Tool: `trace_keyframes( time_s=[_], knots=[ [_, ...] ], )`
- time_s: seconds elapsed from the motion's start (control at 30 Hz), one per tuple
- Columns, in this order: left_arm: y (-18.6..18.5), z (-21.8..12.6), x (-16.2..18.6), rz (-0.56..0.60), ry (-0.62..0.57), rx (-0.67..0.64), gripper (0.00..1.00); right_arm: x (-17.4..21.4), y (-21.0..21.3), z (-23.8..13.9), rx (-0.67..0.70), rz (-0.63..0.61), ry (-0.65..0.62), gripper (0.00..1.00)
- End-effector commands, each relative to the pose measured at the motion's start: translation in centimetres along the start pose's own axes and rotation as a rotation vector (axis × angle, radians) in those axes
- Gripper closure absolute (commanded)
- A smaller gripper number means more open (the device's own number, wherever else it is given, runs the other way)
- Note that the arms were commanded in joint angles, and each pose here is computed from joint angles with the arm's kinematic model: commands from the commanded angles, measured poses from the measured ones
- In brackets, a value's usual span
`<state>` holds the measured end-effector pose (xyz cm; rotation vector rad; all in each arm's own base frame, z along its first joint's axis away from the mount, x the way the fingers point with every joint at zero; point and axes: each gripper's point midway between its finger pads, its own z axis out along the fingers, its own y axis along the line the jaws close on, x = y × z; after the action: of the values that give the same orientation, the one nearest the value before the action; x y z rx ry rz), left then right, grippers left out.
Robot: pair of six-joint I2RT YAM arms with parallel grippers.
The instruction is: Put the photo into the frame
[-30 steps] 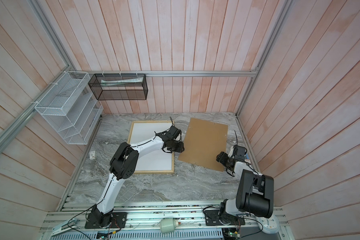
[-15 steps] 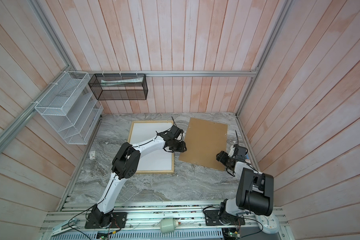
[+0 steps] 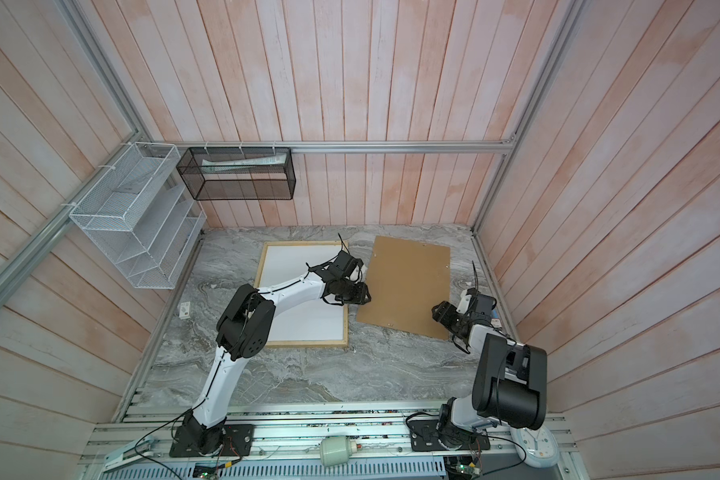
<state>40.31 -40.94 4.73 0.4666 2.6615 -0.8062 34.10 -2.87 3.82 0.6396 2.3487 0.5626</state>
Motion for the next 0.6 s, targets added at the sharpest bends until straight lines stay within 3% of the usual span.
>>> trace_keyframes(
  time_s=[0.0, 0.57],
  knots=[
    [-6.2, -2.4, -1.7, 0.077, -0.070, 0.194, 0.55, 3.1, 2.3, 0.4, -0.127, 0.020, 0.117, 0.25],
    [-6.1, -3.5, -1.8, 0.085, -0.085, 0.172, 0.55, 3.5, 4.7, 1.2, -0.174, -0.021, 0.138, 0.25]
  ],
)
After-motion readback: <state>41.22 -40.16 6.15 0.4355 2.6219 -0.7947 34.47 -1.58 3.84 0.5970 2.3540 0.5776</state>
